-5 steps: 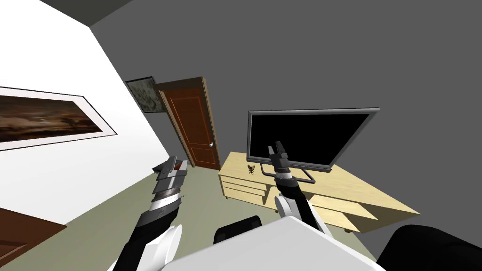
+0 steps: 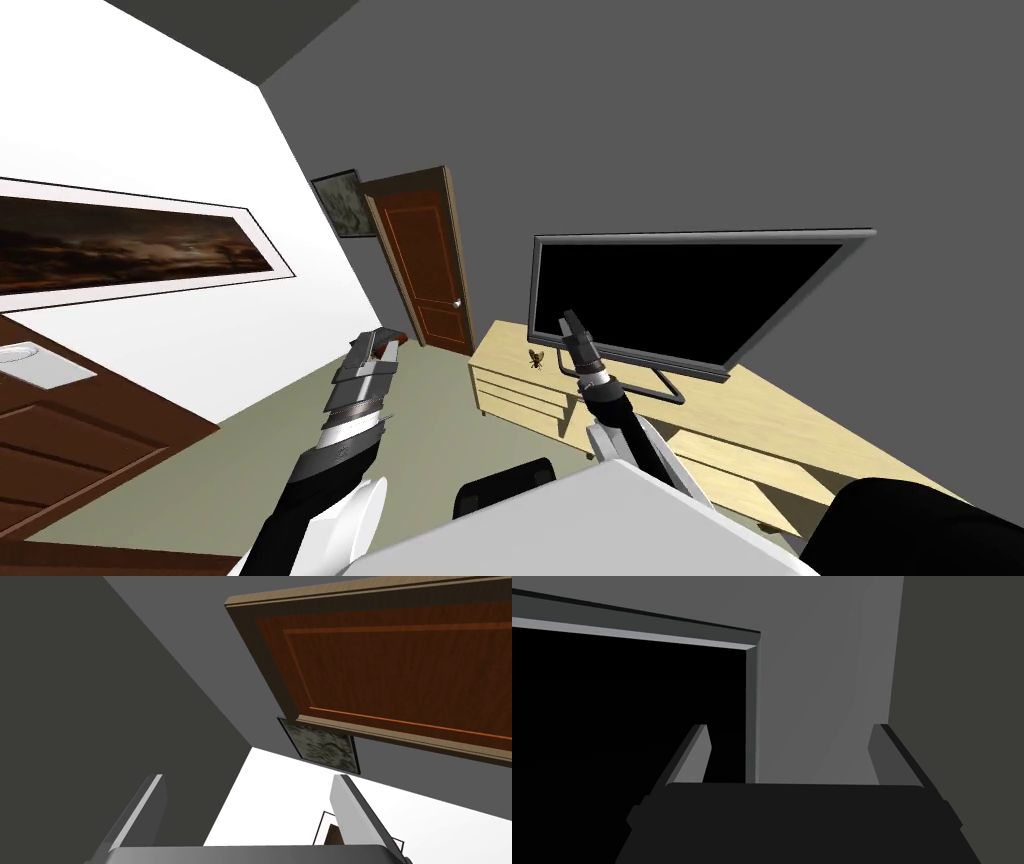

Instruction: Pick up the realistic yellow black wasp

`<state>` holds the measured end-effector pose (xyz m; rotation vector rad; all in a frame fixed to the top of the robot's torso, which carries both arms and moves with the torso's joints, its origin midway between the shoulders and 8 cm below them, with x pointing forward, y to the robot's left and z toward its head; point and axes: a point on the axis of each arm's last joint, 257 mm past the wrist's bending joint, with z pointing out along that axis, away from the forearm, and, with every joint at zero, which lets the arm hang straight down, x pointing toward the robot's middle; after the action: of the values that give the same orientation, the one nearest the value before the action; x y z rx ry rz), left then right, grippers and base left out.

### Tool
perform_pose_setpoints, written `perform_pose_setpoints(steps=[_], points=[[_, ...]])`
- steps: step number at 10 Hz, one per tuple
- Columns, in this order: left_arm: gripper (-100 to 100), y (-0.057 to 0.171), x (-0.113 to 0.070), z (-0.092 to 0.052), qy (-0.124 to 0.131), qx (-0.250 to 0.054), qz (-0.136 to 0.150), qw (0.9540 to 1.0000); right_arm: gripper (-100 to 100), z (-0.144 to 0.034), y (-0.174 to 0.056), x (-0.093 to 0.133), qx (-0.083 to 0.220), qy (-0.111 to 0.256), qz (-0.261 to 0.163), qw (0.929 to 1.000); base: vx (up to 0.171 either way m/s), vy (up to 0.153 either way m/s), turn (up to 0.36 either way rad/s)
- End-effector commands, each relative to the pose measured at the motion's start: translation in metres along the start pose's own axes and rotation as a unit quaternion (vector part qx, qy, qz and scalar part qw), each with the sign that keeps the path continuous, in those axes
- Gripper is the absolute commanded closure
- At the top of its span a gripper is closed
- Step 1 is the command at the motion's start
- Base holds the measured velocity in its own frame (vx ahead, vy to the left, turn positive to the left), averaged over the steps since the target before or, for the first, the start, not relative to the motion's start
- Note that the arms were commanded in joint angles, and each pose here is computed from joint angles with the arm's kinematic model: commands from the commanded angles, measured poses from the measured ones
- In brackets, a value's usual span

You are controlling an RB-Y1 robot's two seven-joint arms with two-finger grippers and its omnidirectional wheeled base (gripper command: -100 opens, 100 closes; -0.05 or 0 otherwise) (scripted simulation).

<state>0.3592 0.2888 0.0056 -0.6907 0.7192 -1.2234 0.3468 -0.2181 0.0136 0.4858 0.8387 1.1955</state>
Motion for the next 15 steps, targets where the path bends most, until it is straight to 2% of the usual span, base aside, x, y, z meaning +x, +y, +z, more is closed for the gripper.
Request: perform_pose_setpoints(steps=[1,3,5,6,8,9,10,11,13,14,15], points=[[0,0.0,0.0,0.0,0.0,0.0,0.0,1.0,-100,-0.001,-0.006,0.005,0.006,0.018,-0.013,0.9997,-0.053,-0.069,0.074],[0,0.0,0.0,0.0,0.0,0.0,0.0,1.0,-100,-0.011,-0.029,0.03,0.029,0.071,-0.055,0.9955,-0.072,-0.068,0.199],[0,0.0,0.0,0.0,0.0,0.0,0.0,1.0,-100,-0.027,-0.057,0.054,0.055,0.123,-0.098,0.986,-0.114,-0.141,0.354],[0,0.0,0.0,0.0,0.0,0.0,0.0,1.0,-100,-0.028,-0.057,0.056,0.053,0.13,-0.105,0.9845,-0.081,-0.115,0.169],[0,0.0,0.0,0.0,0.0,0.0,0.0,1.0,-100,-0.05,-0.088,0.077,0.078,0.188,-0.156,0.9666,-0.081,-0.086,0.295],[0,0.0,0.0,0.0,0.0,0.0,0.0,1.0,-100,-0.051,-0.089,0.078,0.077,0.191,-0.162,0.965,-0.082,-0.096,0.181],[0,0.0,0.0,0.0,0.0,0.0,0.0,1.0,-100,-0.064,-0.106,0.087,0.089,0.222,-0.19,0.9523,-0.071,-0.076,0.261],[0,0.0,0.0,0.0,0.0,0.0,0.0,1.0,-100,-0.065,-0.106,0.088,0.088,0.222,-0.192,0.9518,-0.049,-0.07,0.131],[0,0.0,0.0,0.0,0.0,0.0,0.0,1.0,-100,-0.093,-0.138,0.101,0.107,0.28,-0.25,0.9209,-0.082,-0.108,0.309],[0,0.0,0.0,0.0,0.0,0.0,0.0,1.0,-100,-0.096,-0.142,0.102,0.109,0.284,-0.255,0.9178,-0.083,-0.098,0.225],[0,0.0,0.0,0.0,0.0,0.0,0.0,1.0,-100,-0.113,-0.16,0.106,0.118,0.314,-0.286,0.8977,-0.09,-0.085,0.312]])
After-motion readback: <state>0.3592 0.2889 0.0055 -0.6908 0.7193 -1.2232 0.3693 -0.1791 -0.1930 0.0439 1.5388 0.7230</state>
